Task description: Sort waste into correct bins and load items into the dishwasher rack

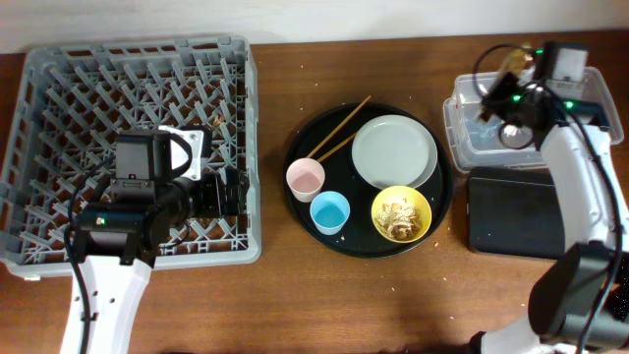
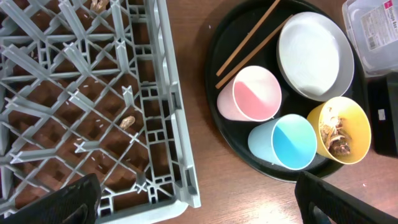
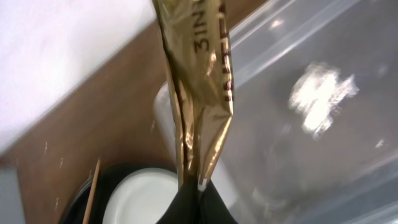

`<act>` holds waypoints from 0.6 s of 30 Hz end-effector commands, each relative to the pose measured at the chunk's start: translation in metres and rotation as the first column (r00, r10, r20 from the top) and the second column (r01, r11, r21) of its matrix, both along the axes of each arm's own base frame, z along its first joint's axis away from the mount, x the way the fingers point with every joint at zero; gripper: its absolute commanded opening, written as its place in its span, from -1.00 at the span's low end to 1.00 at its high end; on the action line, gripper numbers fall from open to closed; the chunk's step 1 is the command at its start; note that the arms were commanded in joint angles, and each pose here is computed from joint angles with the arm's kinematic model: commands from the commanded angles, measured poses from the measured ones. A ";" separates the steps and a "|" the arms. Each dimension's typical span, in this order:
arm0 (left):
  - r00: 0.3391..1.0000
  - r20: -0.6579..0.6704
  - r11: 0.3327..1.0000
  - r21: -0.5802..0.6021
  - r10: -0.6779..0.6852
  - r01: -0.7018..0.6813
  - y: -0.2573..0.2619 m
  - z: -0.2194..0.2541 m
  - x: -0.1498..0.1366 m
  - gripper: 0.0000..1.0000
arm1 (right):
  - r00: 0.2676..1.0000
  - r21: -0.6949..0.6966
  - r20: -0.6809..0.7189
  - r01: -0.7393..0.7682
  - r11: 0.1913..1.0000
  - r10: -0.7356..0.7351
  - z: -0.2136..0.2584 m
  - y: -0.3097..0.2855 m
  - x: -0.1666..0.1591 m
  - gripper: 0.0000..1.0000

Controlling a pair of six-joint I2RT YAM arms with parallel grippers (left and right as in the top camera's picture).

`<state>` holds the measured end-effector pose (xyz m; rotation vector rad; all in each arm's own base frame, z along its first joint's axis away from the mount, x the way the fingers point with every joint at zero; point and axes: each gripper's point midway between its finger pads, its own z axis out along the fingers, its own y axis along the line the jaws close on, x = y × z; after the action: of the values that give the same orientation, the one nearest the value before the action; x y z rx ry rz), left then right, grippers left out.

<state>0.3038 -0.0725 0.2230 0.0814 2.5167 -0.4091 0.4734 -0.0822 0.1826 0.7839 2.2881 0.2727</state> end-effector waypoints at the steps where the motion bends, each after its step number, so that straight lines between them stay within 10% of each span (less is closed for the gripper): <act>1: 1.000 0.020 1.000 -0.009 -0.011 0.012 -0.001 0.007 0.002 0.98 | 1.000 0.033 -0.025 0.019 0.999 -0.018 -0.044 -0.025 0.018 -0.10; 3: 1.000 0.018 1.000 -0.008 -0.012 0.012 -0.001 0.007 0.002 0.99 | 0.973 0.100 0.041 -0.231 0.968 0.228 -0.030 0.008 0.014 0.31; 9: 1.000 0.012 1.000 -0.008 -0.011 0.011 -0.001 0.006 0.001 0.99 | 0.867 0.158 -0.109 -0.468 0.870 0.486 0.018 0.105 -0.085 0.00; 14: 1.000 0.010 1.000 -0.008 -0.012 0.012 -0.001 0.005 0.001 0.99 | 0.590 0.141 -0.496 -0.669 0.729 0.637 -0.064 0.205 -0.173 -0.09; 18: 1.000 -0.004 1.000 -0.007 -0.011 0.011 -0.001 0.004 -0.002 0.99 | 0.565 0.023 -0.527 -0.737 0.676 0.635 -0.128 0.232 -0.182 -0.09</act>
<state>0.3023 -0.0723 0.2219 0.0801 2.5255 -0.4092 0.2934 0.1627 0.0723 -0.2991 2.9795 0.3405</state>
